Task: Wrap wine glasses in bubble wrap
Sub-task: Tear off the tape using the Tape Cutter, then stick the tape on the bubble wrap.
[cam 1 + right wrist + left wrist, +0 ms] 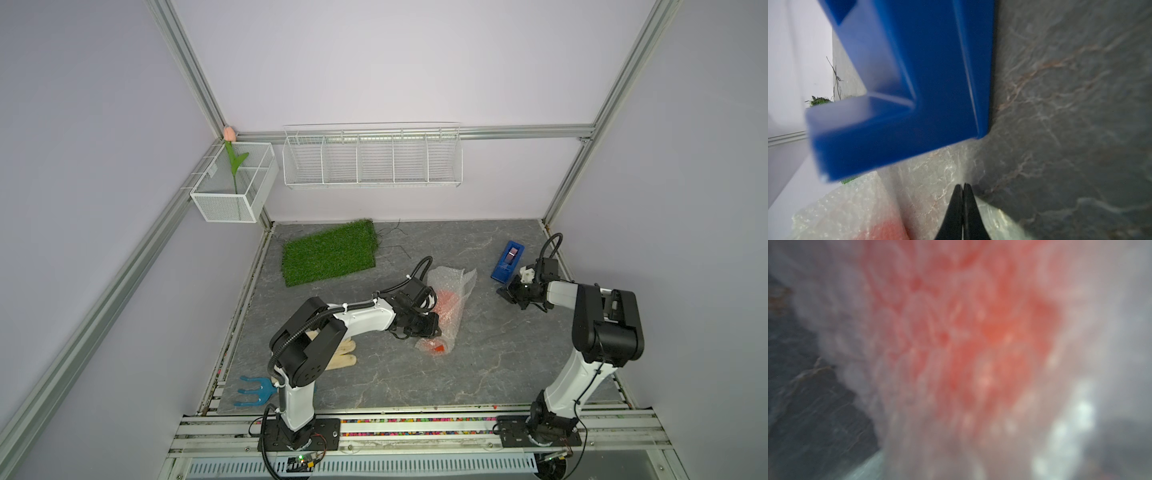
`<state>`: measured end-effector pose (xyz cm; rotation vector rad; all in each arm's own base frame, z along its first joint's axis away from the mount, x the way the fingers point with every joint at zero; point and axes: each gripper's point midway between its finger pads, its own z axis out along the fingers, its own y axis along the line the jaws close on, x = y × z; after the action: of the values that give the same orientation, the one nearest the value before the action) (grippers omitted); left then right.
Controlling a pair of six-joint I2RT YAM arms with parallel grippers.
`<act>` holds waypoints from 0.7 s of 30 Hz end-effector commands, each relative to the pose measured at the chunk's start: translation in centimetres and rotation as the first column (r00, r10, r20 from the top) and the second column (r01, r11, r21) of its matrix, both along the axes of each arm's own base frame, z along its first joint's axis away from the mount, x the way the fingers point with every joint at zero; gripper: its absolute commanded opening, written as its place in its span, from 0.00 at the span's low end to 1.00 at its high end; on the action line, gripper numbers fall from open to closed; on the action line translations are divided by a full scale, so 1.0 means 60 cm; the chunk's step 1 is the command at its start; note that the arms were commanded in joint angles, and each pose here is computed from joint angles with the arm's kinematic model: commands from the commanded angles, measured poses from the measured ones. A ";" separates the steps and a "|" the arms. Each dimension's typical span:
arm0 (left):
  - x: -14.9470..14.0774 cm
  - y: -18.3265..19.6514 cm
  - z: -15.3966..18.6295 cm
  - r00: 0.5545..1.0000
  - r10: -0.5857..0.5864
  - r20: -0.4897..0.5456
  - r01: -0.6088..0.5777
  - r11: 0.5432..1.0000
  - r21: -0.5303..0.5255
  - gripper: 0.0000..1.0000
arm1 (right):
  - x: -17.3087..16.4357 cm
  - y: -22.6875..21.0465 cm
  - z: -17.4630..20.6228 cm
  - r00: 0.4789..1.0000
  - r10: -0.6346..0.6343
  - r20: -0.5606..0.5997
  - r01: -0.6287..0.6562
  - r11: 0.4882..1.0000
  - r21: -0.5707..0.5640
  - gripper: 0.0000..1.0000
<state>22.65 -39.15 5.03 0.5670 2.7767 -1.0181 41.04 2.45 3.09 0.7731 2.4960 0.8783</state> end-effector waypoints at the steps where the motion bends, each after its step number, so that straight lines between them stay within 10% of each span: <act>1: -0.011 0.022 -0.052 1.000 -0.016 -0.009 0.017 0.995 0.096 0.03 | -0.001 0.059 0.097 0.970 0.164 0.181 -0.165 0.986 -0.011 0.07; 10: -0.011 0.022 -0.048 0.999 -0.037 0.005 0.036 0.995 0.095 0.03 | -0.115 0.240 0.246 0.698 0.556 0.451 -0.555 0.818 -0.149 0.07; 21: -0.025 0.023 -0.052 0.995 -0.103 -0.008 0.103 0.991 0.081 0.02 | -0.256 0.304 0.207 0.486 0.792 0.369 -0.726 0.601 -0.335 0.07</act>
<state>22.29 -39.32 5.13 0.6705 2.7408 -1.0317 27.66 20.80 17.24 -0.5312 2.3008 1.0589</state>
